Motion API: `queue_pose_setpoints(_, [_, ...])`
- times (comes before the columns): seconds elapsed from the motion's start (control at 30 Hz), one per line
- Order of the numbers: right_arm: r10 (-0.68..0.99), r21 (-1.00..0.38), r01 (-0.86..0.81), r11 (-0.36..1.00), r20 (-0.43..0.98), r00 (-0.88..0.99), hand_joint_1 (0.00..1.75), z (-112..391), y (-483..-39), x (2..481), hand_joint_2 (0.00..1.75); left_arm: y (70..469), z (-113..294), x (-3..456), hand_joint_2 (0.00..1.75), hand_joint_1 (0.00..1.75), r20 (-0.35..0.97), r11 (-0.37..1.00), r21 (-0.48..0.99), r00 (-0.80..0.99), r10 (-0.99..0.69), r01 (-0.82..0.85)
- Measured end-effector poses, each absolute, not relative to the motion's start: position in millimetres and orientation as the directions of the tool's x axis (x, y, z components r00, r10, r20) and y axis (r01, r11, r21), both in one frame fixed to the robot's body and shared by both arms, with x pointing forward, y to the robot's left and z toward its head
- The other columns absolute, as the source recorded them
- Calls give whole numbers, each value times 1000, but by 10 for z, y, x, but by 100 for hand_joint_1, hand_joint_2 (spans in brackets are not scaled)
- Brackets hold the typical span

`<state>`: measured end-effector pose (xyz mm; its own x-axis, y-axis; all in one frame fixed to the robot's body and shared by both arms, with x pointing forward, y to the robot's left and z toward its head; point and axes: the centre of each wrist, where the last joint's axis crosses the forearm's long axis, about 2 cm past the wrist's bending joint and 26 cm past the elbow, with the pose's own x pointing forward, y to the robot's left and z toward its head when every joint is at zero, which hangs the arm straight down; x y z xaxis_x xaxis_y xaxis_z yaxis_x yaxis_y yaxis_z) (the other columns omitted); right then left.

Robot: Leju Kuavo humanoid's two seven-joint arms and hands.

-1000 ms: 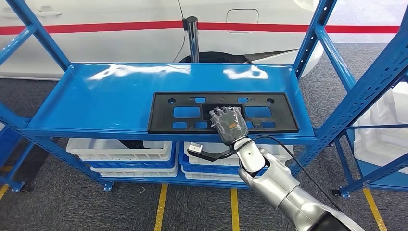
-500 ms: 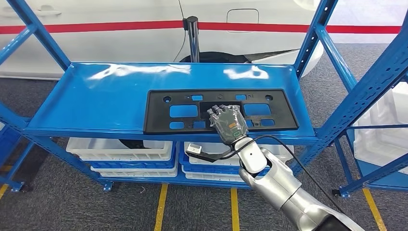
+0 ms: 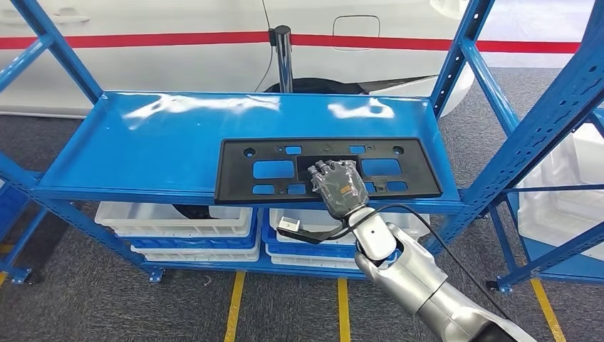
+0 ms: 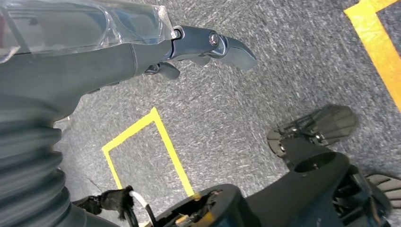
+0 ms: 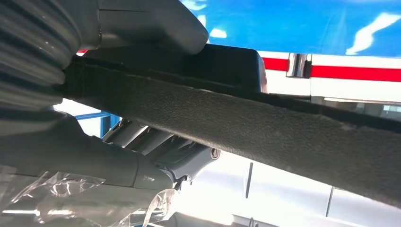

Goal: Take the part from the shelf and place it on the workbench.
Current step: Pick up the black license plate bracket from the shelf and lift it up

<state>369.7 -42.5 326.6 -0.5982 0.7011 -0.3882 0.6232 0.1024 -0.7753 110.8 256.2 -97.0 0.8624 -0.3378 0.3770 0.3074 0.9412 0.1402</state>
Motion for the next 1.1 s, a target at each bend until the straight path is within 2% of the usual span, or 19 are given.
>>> queue_pose_setpoints(1.1, [689,-780,613,127,-375,-620,175,3355,-321,3655,175,2474,-978,1046,175,0,386,953,118,871,-303,279])
